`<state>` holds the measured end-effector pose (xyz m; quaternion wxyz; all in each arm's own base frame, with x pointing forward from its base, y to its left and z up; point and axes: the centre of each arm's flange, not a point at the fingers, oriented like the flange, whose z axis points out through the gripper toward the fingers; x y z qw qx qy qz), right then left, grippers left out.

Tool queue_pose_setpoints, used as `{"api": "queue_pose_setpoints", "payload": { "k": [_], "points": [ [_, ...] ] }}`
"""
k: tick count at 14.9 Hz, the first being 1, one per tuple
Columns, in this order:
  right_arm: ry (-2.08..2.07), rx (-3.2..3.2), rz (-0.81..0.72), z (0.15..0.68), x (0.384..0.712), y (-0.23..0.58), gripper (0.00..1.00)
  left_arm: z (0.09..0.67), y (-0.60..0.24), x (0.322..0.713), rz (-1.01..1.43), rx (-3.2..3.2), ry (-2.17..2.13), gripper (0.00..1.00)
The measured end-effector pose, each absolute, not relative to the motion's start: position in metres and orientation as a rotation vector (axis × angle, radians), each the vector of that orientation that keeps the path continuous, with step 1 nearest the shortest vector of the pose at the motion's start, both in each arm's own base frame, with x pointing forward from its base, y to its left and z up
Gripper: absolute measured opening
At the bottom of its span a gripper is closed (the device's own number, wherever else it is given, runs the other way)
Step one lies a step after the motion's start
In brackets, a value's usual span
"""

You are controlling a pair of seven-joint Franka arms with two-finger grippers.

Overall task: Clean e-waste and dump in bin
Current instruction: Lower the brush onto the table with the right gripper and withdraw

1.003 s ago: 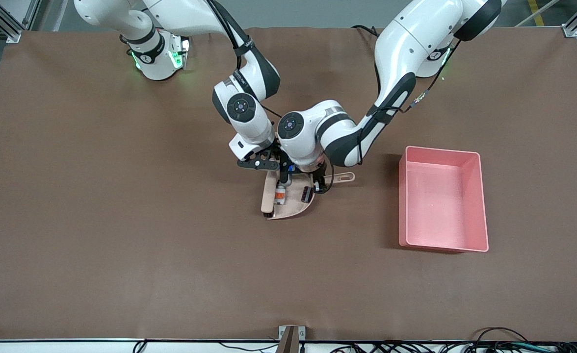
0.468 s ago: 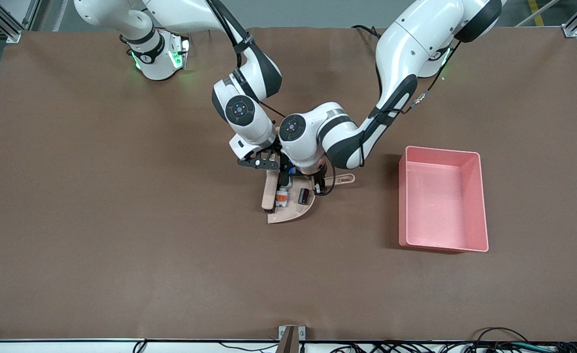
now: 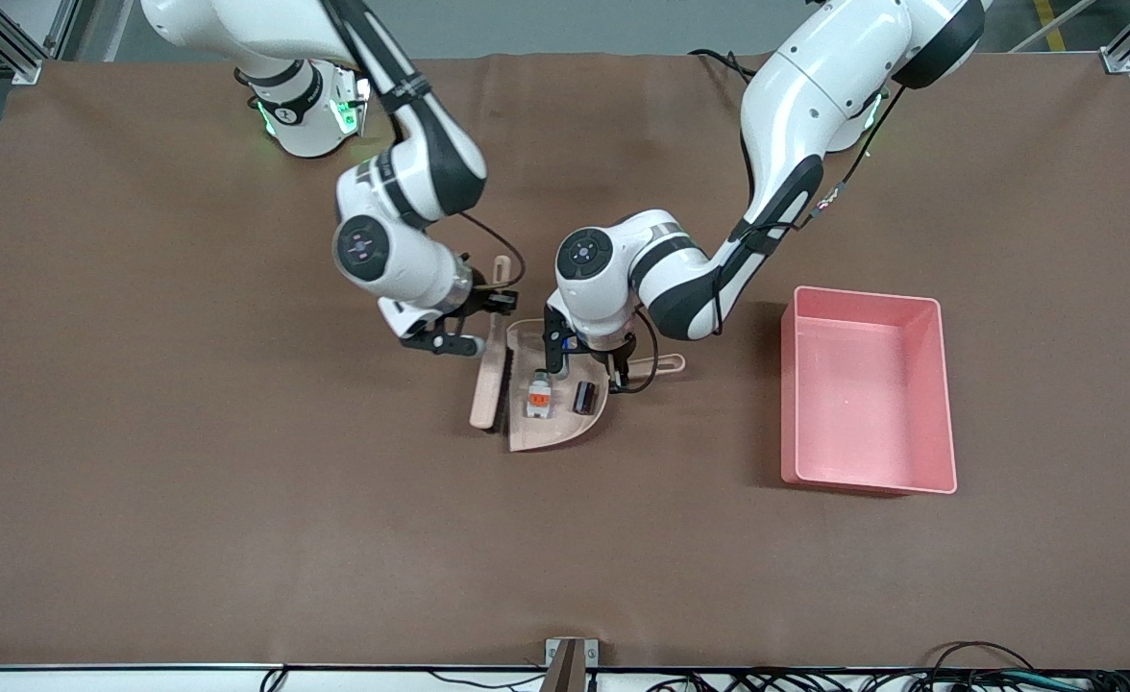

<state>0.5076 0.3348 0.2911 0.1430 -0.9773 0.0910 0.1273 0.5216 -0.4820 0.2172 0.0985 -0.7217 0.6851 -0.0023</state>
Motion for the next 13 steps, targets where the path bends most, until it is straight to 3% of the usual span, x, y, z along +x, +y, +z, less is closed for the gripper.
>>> {"api": "queue_pose_setpoints", "payload": {
  "k": [8, 13],
  "points": [
    [0.154, -2.957, 0.307, 0.336, 0.549, 0.151, 0.26, 0.262, -0.481, 0.54, -0.126, -2.17, 1.993, 0.33],
    [0.075, -3.113, 0.216, 0.353, 0.525, 0.017, 0.26, 0.312, -0.418, 0.569, -0.133, -2.205, 1.876, 0.33]
  ]
}}
